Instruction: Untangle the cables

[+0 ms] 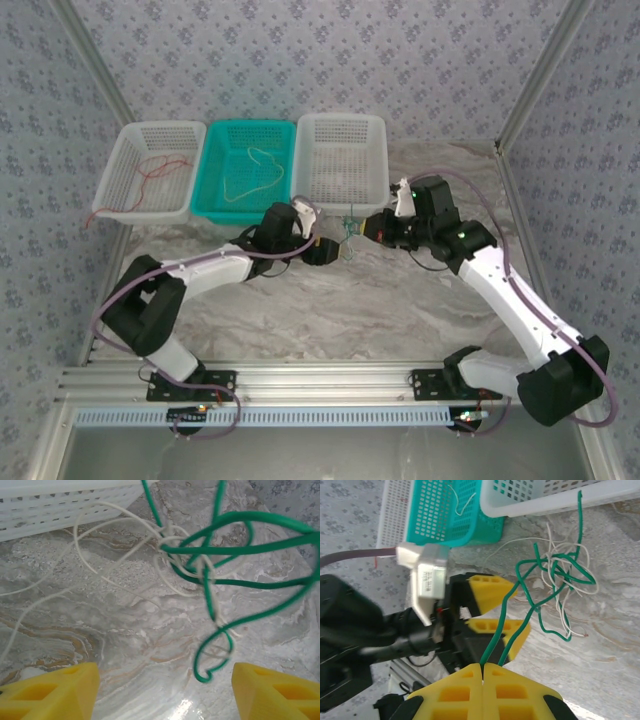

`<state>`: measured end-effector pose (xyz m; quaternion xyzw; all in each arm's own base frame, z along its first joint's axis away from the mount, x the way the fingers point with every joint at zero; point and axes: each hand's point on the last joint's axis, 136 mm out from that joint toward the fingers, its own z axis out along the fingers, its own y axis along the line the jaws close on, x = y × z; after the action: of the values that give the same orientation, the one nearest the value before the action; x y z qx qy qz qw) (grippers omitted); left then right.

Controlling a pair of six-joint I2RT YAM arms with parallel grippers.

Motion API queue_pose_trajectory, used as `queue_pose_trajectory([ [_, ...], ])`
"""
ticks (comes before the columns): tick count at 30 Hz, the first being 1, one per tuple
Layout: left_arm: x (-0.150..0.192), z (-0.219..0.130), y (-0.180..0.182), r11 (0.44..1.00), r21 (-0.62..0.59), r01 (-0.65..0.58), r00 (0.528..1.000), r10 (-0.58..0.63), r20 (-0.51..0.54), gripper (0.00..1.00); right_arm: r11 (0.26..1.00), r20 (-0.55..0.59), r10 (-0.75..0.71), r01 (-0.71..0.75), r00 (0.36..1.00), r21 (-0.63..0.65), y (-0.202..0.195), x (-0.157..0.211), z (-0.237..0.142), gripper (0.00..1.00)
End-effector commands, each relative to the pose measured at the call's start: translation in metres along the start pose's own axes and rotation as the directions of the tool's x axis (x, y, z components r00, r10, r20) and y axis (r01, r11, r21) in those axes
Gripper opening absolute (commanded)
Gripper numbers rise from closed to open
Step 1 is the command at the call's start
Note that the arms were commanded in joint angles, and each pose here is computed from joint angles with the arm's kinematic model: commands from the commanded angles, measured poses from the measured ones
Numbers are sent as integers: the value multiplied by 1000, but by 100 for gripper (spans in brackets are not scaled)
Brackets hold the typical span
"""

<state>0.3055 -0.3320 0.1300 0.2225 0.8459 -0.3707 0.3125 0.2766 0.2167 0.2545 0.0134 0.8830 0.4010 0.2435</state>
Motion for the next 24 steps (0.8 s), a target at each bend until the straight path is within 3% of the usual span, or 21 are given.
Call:
queue_pose_trajectory([
  [1,-35,3,-39,975,196,-108,992,92,85,71,997,0,41,-41,999,-60,20,-4,-7,0],
  [4,-35,13,-47,959,273,-80,996,66,63,68,996,7,52,-52,999,-70,23,-6,-8,0],
  [9,-32,21,-37,968,246,-48,998,36,54,28,997,28,58,-56,998,-55,24,-9,-14,0],
  [13,-23,19,-34,970,241,-35,999,27,38,20,996,73,85,-85,994,-2,12,-15,-22,0],
  [17,-12,15,-26,978,209,-19,1000,15,17,0,986,140,159,-165,977,36,-10,-26,-32,0],
  [24,0,-12,4,991,120,51,998,-56,34,0,922,358,272,-349,893,169,-79,-52,-88,0],
])
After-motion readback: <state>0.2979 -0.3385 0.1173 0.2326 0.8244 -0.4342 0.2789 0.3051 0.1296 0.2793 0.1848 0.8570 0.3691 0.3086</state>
